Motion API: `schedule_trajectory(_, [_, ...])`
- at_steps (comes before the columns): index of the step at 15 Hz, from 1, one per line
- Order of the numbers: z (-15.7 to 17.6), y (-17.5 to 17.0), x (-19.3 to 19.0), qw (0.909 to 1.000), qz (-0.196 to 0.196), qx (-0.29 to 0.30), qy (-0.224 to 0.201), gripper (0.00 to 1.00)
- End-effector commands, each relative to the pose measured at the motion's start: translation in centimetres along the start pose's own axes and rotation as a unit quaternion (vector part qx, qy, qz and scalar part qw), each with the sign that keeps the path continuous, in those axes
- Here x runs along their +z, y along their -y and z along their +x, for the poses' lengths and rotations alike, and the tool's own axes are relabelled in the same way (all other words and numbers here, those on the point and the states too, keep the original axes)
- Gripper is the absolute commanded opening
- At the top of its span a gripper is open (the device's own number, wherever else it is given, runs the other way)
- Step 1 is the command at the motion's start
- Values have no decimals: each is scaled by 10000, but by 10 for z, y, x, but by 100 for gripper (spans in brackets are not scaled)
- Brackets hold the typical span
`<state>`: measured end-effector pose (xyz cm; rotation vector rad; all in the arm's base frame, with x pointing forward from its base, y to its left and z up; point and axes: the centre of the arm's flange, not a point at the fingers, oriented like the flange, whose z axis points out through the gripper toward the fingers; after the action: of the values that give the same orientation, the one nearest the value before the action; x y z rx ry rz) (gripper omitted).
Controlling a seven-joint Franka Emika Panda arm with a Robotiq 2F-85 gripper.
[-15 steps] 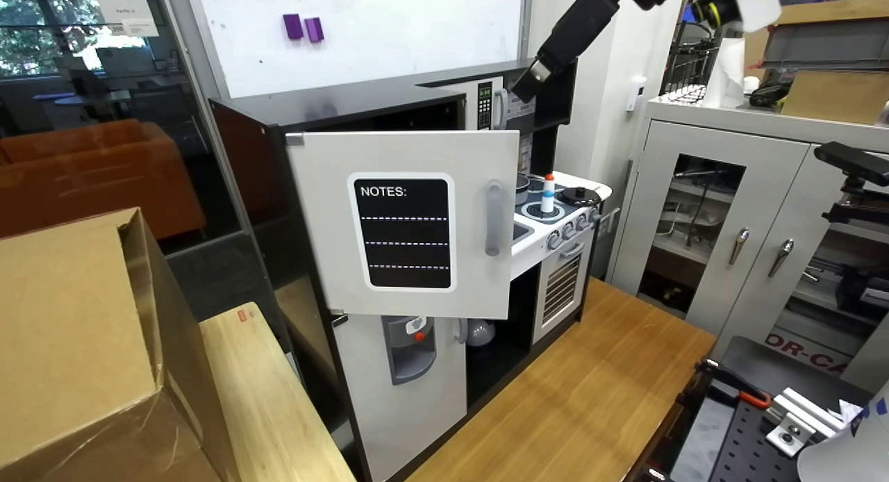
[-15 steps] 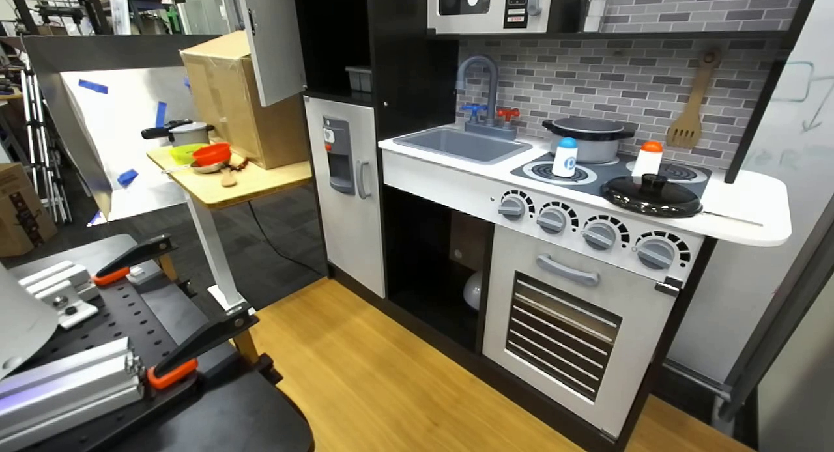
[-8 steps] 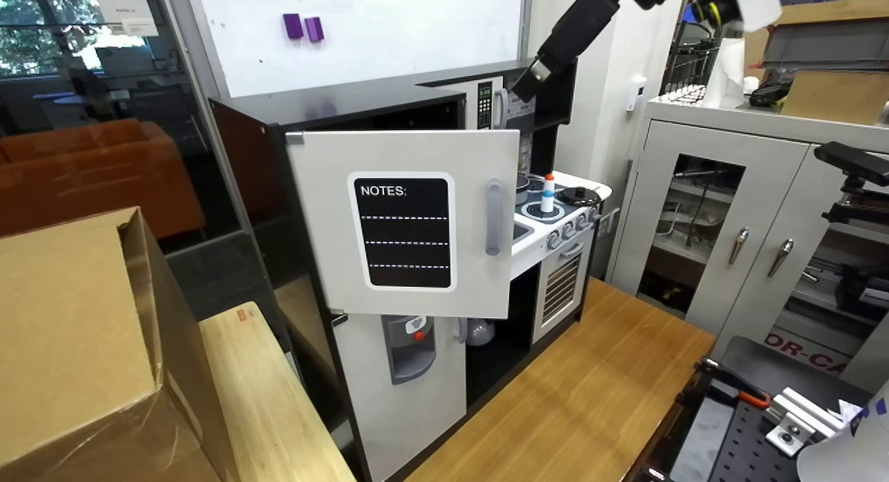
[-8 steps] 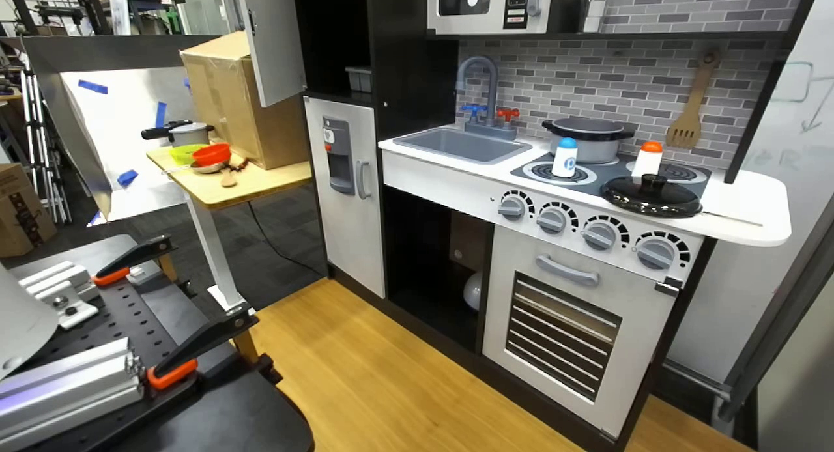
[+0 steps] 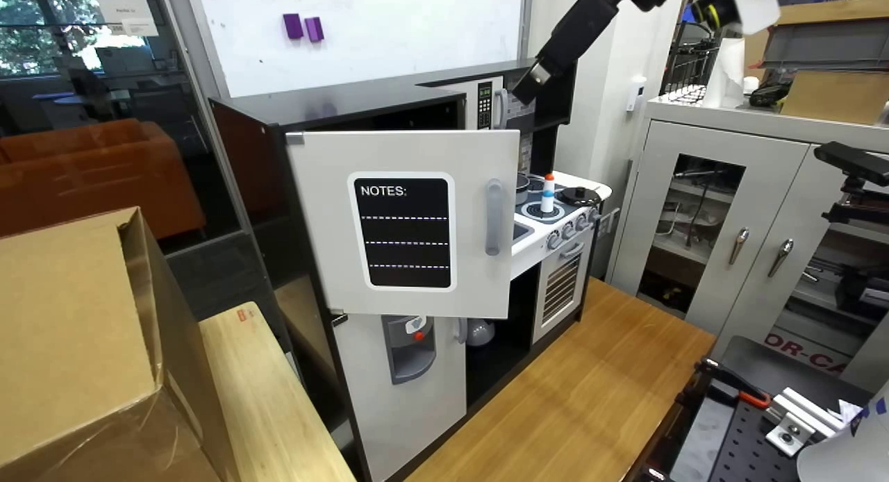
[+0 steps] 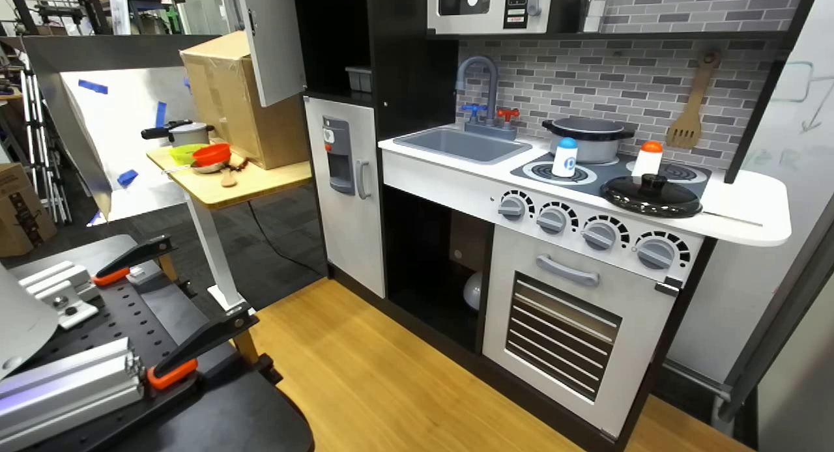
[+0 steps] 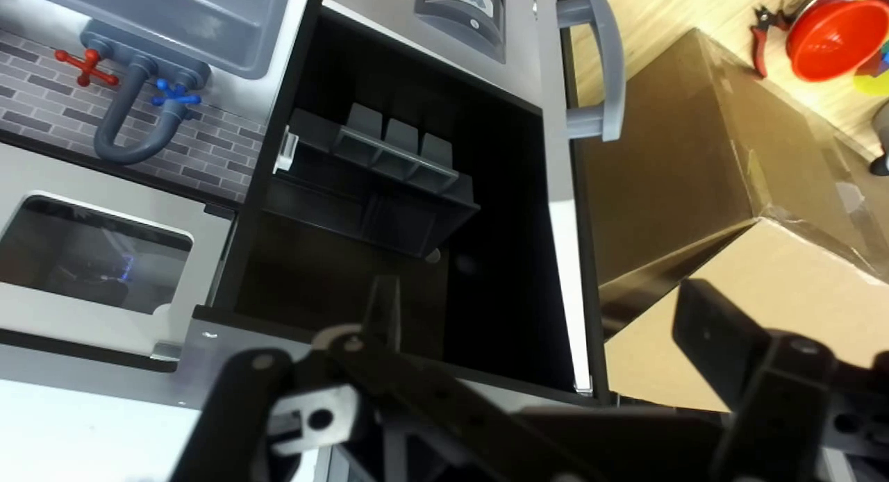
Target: Open the top compartment of the refrigerator
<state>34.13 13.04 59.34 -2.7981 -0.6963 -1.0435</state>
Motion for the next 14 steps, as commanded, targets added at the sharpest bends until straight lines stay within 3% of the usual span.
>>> schedule_trajectory(1, [-4,-8,5,9979,-524,-97,371,100])
schedule_trajectory(5, [-22,-22,9,9897,-1072,-132,939,100])
schedule_trajectory(9, [-41,-23,7,9803,-1167,-79,1594,100])
schedule_trajectory(14, [-65,-19,-3,9680,-997,178,2294,100])
